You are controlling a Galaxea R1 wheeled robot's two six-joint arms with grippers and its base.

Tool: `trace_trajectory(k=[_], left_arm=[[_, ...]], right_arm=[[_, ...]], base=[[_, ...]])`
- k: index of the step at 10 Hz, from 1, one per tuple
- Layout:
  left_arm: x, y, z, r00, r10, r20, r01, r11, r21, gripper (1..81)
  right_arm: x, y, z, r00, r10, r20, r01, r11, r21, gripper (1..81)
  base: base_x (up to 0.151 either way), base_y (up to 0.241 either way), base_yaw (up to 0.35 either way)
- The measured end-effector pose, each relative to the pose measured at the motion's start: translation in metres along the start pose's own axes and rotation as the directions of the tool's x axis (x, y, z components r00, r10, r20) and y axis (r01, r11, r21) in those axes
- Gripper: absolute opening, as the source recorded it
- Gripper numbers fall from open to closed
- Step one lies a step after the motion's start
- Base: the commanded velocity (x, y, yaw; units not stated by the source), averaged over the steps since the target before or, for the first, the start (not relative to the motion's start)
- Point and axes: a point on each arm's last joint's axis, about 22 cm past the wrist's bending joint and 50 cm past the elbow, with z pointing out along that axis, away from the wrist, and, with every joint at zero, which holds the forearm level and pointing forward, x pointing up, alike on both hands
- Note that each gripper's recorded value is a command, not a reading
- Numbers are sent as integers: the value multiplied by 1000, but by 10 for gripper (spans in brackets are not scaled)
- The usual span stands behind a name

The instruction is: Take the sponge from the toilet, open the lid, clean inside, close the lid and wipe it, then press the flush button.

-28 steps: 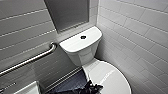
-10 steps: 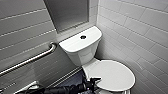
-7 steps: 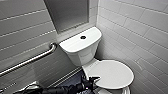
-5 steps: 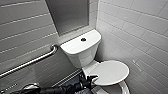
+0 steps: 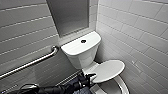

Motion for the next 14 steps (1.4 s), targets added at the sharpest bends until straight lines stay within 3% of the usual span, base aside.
trace_trajectory(k=[4, 8, 10, 11, 14], left_arm=[[36, 48, -25, 997, 0, -74, -8, 995, -102, 811], [56, 61, -37, 994, -31, -108, 18, 993, -121, 811], [102, 94, -58, 981, -15, -195, -18, 985, -170, 811], [118, 98, -70, 975, -31, -222, -5, 987, -160, 811], [118, 99, -79, 974, -27, -223, -8, 988, -152, 811]], right_arm=[[-9, 4, -5, 1000, 11, -1, -11, 1000, 2, 10], [-9, 2, -5, 1000, 13, -5, -13, 1000, 10, 10], [-12, 1, -8, 1000, 18, -7, -17, 1000, 16, 10], [-16, 5, -15, 1000, 25, -16, -25, 999, 20, 10], [-16, 5, -17, 999, 28, -28, -27, 999, 30, 10]], base=[[0, 0, 0], [0, 0, 0], [0, 0, 0], [0, 0, 0], [0, 0, 0]])
